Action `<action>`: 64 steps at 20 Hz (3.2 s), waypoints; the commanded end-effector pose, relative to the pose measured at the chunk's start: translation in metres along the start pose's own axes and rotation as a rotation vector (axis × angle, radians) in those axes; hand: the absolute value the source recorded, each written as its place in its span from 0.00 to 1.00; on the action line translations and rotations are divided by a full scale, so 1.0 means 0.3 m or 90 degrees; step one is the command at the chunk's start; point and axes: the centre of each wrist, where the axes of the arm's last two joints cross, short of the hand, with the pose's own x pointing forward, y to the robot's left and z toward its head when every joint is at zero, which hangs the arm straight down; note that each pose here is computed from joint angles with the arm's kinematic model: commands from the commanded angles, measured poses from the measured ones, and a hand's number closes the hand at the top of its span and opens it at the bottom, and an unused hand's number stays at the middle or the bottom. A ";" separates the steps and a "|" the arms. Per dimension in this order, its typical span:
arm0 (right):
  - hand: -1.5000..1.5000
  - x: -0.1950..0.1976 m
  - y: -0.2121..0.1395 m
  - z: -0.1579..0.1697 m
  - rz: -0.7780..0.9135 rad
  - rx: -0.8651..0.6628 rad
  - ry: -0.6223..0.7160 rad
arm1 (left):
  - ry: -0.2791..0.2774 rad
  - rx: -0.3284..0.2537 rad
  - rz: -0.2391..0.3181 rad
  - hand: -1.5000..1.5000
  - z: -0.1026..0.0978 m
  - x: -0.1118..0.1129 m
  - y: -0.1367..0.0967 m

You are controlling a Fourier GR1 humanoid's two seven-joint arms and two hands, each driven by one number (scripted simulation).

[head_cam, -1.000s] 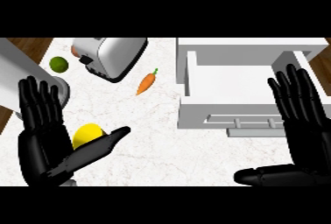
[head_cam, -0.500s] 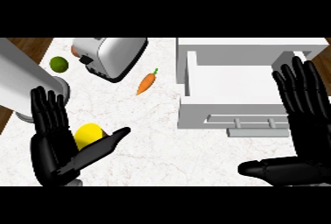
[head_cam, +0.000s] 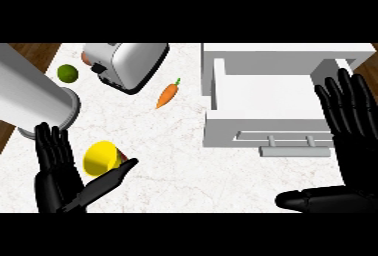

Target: Pick up the cup, place it into the drawer and close the drawer

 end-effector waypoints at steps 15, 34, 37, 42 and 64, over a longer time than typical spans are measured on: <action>0.00 0.006 -0.020 -0.037 -0.012 0.006 0.002 | 0.049 0.017 -0.022 0.00 0.062 -0.265 0.091; 0.00 0.027 -0.038 0.000 -0.009 0.022 0.016 | 0.068 0.046 -0.016 0.00 0.086 -0.477 0.172; 0.00 0.018 0.010 -0.009 -0.010 0.012 0.012 | 0.068 0.042 -0.007 0.00 0.048 -0.492 0.218; 0.00 -0.016 0.008 -0.001 -0.009 0.027 0.004 | 0.075 0.017 -0.007 0.00 0.024 -0.558 0.119; 0.00 0.009 0.039 -0.025 -0.012 0.020 0.006 | 0.054 -0.013 0.167 0.00 -0.023 -0.637 0.166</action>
